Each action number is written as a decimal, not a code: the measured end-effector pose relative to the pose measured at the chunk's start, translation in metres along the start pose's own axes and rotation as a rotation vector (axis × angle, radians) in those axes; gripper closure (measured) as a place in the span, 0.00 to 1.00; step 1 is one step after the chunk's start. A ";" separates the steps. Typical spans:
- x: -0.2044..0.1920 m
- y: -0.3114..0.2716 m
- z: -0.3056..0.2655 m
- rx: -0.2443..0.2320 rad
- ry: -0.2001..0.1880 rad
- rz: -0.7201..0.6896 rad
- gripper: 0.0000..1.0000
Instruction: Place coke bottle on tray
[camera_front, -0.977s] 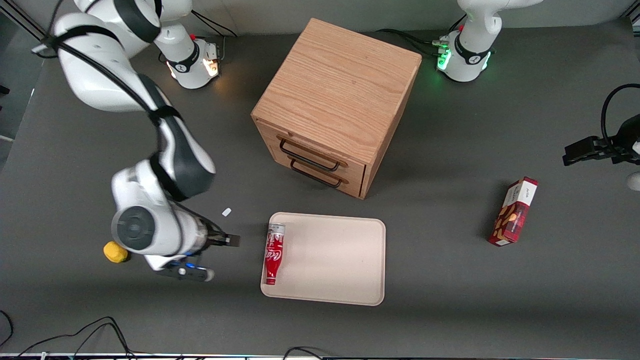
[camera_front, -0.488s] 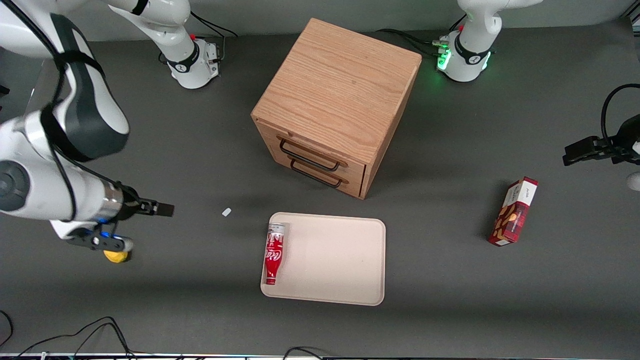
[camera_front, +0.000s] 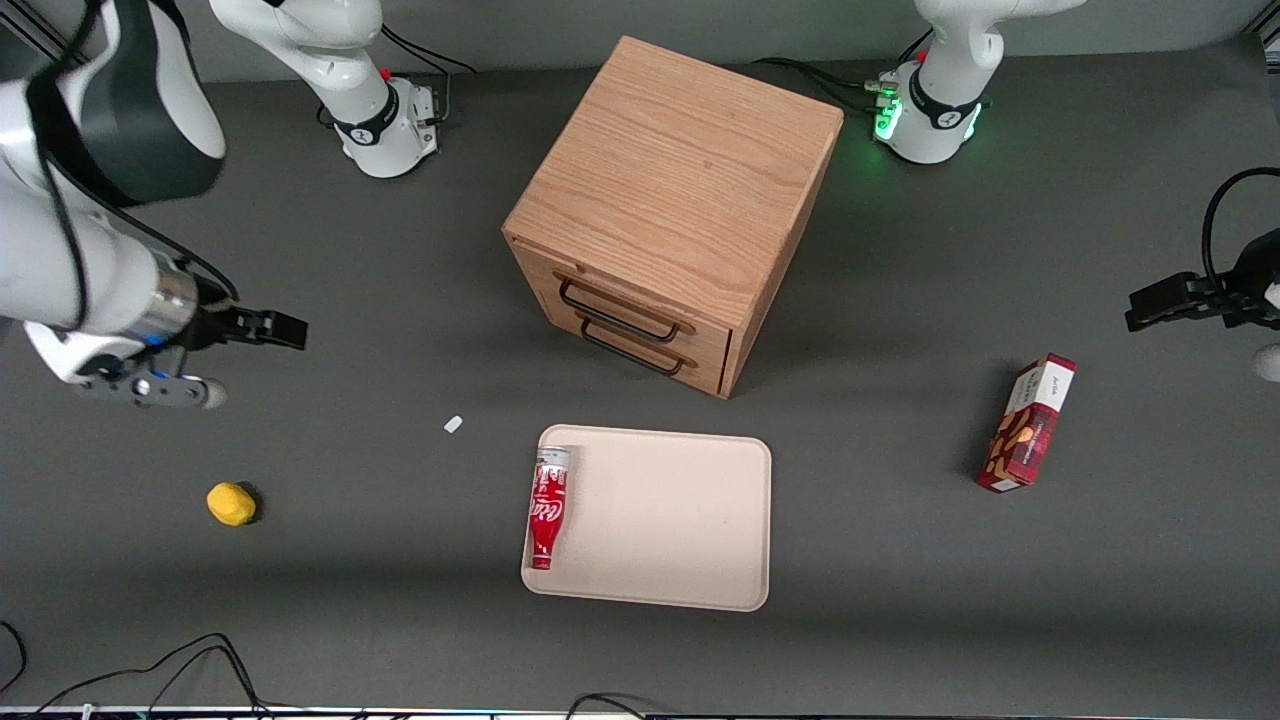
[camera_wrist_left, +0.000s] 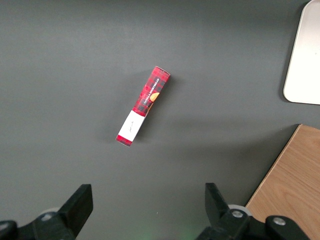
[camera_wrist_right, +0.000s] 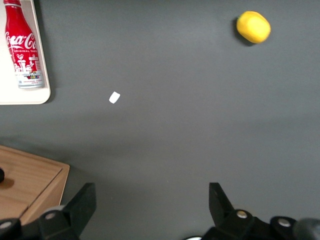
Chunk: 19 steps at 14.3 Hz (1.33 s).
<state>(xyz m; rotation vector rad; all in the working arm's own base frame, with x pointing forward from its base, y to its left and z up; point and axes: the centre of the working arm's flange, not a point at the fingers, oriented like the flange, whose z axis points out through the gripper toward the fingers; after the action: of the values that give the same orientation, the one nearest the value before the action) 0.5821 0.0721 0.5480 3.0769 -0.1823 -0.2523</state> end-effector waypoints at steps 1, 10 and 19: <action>-0.008 0.011 -0.011 0.008 0.010 0.005 0.00; -0.041 0.043 -0.059 0.095 -0.013 -0.064 0.00; -0.030 0.038 -0.036 0.061 0.002 -0.037 0.00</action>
<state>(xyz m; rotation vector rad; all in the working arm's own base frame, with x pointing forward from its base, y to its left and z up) 0.5547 0.0394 0.5906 3.1433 -0.1362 -0.2493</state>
